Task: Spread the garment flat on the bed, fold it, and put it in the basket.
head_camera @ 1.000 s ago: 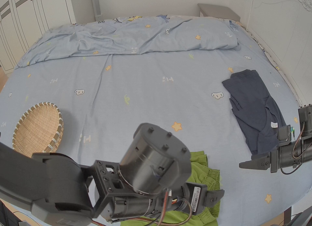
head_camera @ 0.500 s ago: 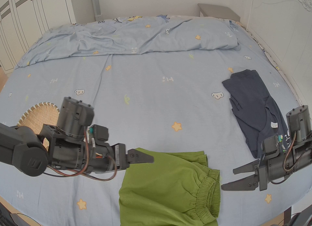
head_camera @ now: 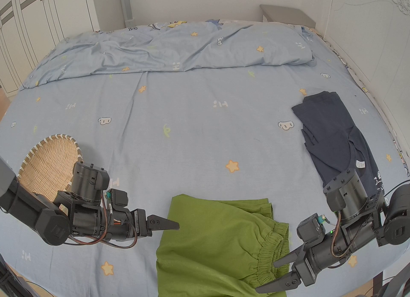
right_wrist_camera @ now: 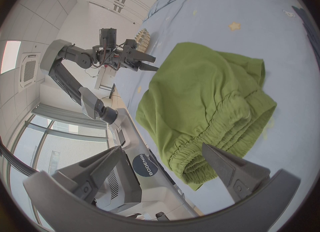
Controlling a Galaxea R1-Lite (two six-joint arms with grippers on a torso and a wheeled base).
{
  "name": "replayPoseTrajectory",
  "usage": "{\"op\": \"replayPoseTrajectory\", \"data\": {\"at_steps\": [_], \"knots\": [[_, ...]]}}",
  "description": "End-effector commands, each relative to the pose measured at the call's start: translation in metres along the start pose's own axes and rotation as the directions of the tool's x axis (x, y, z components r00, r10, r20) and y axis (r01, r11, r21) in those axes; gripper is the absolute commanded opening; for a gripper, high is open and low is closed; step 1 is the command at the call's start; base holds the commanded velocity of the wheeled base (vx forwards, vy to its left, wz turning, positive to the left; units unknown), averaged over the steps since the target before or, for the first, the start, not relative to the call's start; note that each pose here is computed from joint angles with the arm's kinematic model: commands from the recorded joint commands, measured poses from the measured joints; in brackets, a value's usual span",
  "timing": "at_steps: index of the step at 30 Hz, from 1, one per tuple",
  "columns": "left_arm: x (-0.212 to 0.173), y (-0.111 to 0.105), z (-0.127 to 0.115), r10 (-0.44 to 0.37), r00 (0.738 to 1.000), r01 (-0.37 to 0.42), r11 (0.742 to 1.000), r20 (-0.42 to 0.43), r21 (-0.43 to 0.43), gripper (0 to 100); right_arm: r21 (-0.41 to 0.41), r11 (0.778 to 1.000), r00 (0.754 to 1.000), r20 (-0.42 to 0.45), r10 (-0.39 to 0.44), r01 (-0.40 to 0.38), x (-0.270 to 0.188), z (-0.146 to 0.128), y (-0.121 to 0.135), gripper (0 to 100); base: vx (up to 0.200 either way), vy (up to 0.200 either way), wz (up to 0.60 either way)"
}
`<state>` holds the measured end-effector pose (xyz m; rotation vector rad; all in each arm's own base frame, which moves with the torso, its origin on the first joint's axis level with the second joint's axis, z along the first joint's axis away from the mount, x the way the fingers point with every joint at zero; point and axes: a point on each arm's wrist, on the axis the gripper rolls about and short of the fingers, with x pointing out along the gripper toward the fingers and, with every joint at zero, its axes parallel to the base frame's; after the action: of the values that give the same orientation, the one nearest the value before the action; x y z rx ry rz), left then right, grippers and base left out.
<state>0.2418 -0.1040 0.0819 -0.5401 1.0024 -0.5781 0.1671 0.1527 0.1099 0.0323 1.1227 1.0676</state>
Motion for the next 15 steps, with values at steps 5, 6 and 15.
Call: {"op": "replayPoseTrajectory", "data": {"at_steps": [5,6,15], "knots": [[0.02,0.013,-0.008,-0.013,0.996,0.011,0.999,-0.087,-0.033,100,-0.001,0.999,0.996,-0.079,0.045,-0.046,0.021,-0.003,0.012,100,0.0,0.0,0.0],[0.021,0.014,-0.009,-0.022,0.995,0.019,0.999,-0.096,-0.033,100,-0.009,0.999,0.995,-0.084,0.052,-0.053,0.024,-0.001,0.015,100,0.0,0.0,0.0],[0.029,0.011,-0.013,-0.046,0.989,0.041,0.999,-0.137,-0.033,100,-0.046,0.996,0.991,-0.115,0.071,-0.077,0.042,0.006,0.024,100,0.0,0.0,0.0]]}}
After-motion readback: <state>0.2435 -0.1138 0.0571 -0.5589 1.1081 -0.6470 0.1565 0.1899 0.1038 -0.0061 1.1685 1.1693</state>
